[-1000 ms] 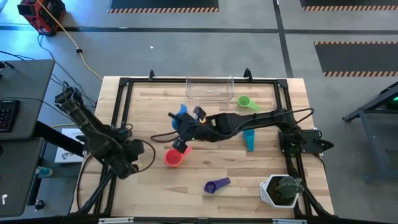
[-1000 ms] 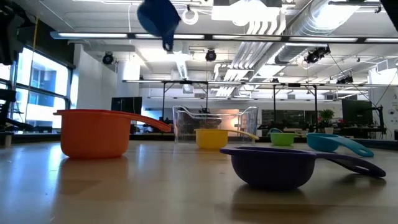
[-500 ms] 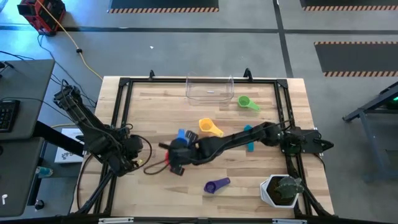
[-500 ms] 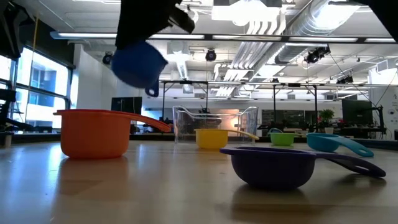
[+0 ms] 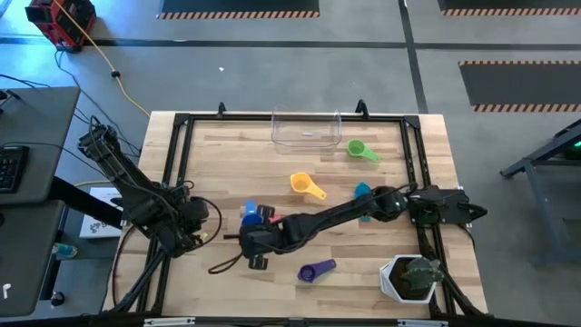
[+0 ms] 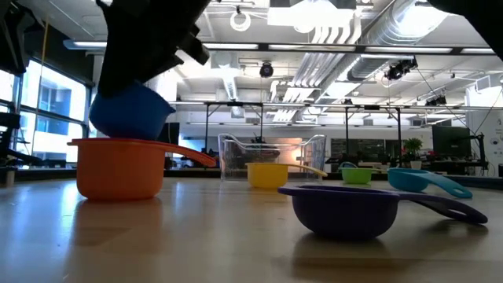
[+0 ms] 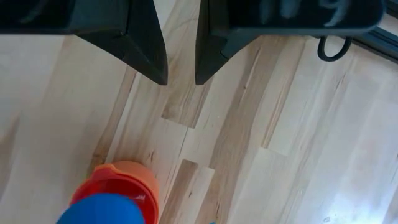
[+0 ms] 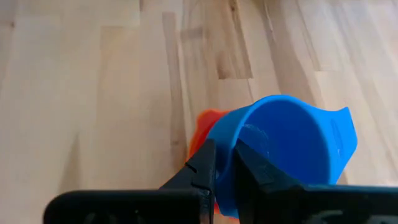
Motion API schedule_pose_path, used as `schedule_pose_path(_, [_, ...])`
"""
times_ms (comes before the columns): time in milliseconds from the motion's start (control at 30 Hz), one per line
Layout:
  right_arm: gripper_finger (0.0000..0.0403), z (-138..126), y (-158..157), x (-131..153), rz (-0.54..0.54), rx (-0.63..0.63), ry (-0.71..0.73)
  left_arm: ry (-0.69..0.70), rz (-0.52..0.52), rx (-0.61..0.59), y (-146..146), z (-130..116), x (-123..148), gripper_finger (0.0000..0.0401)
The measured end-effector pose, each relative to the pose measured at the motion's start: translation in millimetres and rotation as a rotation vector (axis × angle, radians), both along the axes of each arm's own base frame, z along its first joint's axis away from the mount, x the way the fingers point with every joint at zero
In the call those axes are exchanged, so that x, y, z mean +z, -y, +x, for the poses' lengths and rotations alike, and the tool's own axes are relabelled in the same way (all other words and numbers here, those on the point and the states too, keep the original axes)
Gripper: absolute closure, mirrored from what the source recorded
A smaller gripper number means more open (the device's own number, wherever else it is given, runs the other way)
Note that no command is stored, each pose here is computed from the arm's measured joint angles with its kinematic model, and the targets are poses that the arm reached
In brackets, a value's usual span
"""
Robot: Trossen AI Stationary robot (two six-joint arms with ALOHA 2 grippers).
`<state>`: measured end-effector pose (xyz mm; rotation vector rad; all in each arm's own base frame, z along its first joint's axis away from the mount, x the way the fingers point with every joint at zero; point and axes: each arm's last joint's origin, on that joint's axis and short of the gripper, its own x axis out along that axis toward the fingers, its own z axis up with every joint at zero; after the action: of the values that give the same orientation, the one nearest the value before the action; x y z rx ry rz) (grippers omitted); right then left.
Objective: Nest measuring cups in basket
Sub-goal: Stack the blue measuring cup into the red measuring cup
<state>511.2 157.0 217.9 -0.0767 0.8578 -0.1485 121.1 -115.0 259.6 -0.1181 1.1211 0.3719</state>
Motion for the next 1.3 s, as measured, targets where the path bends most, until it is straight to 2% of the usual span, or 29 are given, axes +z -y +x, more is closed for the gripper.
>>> schedule_pose_path(167, [0.0386,2.4,0.1,-8.4,-0.046,0.023,-0.014,-0.001,0.000,-0.001,0.0,0.0,0.0,0.0327])
schedule_pose_path(367, [0.0376,2.2,-0.7,-9.2,-0.031,0.038,-0.022,-0.001,0.000,-0.002,0.0,0.0,0.0,0.0327])
schedule_pose_path(800, [0.0279,1.2,-0.2,-9.5,-0.037,0.035,-0.033,-0.001,0.000,0.000,0.0,0.0,0.0,0.0327])
schedule_pose_path(900, [0.0273,0.3,1.5,-2.6,-0.053,0.050,-0.038,0.000,-0.001,-0.001,0.1,0.1,0.0,0.0327])
schedule_pose_path(1033, [0.0273,-2.1,8.3,20.5,-0.088,0.098,0.007,0.002,-0.004,0.004,0.2,0.1,0.0,0.0327])
schedule_pose_path(1300, [0.0273,3.9,46.5,31.8,-0.191,0.178,-0.015,0.088,0.030,0.034,-0.2,3.4,1.4,0.0327])
